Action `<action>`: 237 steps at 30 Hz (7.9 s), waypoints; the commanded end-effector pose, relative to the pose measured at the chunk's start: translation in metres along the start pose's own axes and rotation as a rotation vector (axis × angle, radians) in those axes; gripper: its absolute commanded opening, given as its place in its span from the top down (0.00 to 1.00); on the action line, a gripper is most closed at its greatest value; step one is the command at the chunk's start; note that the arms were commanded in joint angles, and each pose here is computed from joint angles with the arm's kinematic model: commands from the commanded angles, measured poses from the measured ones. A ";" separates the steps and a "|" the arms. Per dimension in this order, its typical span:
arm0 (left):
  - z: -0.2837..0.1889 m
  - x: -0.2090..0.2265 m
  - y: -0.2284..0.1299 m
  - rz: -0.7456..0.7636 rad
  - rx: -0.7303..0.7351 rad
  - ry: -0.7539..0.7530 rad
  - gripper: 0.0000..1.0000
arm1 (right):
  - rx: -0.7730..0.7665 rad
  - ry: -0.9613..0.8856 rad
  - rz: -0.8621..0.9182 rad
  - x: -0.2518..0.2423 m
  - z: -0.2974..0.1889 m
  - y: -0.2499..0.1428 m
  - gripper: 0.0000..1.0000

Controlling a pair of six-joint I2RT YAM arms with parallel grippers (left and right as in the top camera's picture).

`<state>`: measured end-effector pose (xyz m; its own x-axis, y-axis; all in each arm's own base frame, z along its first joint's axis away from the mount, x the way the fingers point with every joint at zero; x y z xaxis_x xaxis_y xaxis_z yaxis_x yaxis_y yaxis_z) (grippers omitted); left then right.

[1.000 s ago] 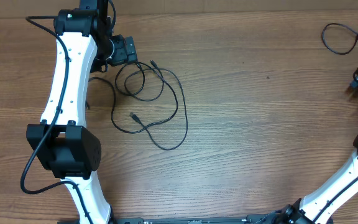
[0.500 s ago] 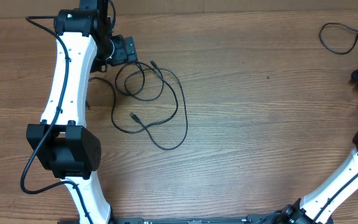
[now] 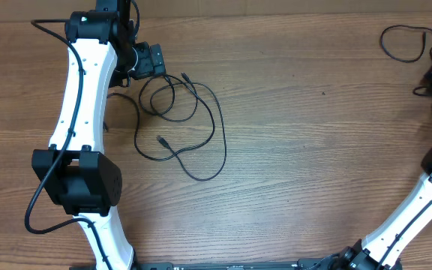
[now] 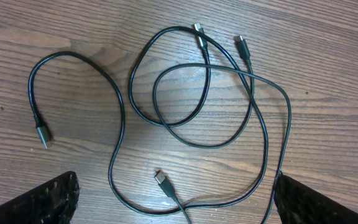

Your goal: Untangle cables

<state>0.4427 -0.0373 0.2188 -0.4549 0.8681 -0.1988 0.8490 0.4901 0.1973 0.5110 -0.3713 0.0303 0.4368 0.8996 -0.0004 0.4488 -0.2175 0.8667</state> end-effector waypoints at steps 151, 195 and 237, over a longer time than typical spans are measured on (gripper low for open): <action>-0.010 -0.006 0.001 -0.005 -0.020 -0.027 0.00 | -0.260 0.862 -0.780 0.397 -0.557 0.130 0.96; -0.010 -0.006 0.001 -0.005 -0.020 -0.027 0.00 | 0.087 0.083 -0.423 0.174 -0.346 0.164 0.96; -0.010 -0.006 0.001 -0.005 -0.020 -0.027 0.01 | 0.175 -0.219 0.027 -0.122 -0.137 0.031 0.96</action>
<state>0.4427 -0.0377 0.2190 -0.4540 0.8678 -0.2018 0.8495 0.4900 0.1958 0.3633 -0.4318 0.1269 0.6030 0.7892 -0.1162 0.5710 -0.3252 0.7538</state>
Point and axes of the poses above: each gripper's point midway between its finger pads, its own z axis out along the fingers, its own x axis along the line the jaws close on, y = z × x, the point moved 4 cm from there along -z, back along the fingers, and after that the axes turned 15 degrees about -z, right-handed, at the moved point
